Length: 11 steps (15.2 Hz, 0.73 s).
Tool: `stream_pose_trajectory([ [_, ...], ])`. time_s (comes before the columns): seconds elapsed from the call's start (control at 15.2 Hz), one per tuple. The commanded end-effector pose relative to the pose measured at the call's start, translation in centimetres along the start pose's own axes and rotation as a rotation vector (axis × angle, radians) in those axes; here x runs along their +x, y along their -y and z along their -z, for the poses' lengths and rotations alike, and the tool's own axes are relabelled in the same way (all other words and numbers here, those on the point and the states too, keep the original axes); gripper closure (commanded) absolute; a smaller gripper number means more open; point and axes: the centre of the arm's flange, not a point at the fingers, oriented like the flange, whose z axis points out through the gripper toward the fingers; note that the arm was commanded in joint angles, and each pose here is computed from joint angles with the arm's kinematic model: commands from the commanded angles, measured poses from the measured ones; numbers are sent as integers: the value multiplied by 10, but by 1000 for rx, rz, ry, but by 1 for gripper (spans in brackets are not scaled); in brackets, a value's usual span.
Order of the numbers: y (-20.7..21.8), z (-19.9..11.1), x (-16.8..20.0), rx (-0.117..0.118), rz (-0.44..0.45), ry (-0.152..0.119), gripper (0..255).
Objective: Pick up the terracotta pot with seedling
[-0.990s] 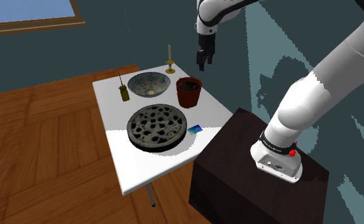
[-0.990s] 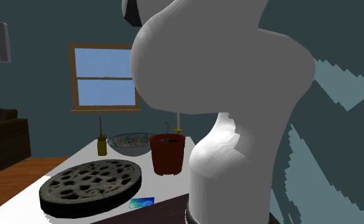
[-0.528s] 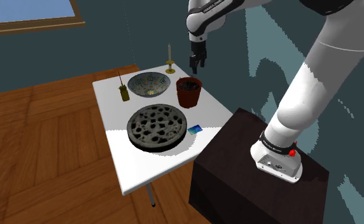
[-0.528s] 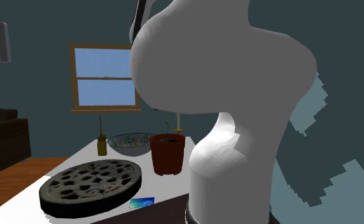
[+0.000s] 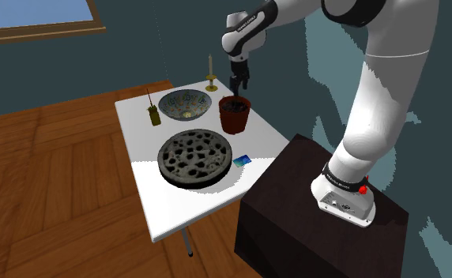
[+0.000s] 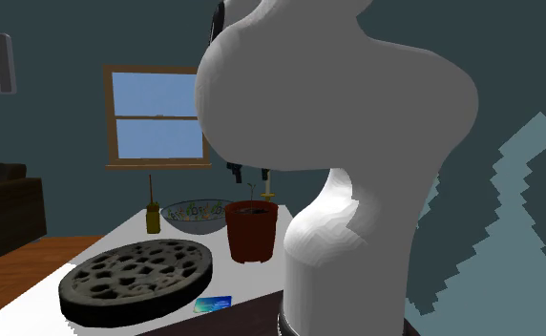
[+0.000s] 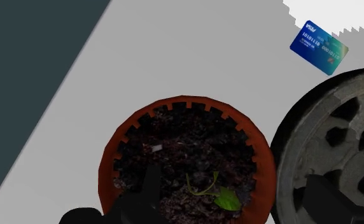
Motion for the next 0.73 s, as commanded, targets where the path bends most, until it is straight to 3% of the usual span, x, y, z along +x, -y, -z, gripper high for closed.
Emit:
stream_pose_trajectory([
  [0.0, -2, -10, 3, 0, 1, 0, 0],
  [0.4, -2, -34, 6, 0, 1, 0, 0],
  [0.46, -2, -34, 7, 0, 1, 0, 255],
  [0.66, -2, -34, 7, 0, 1, 0, 255],
])
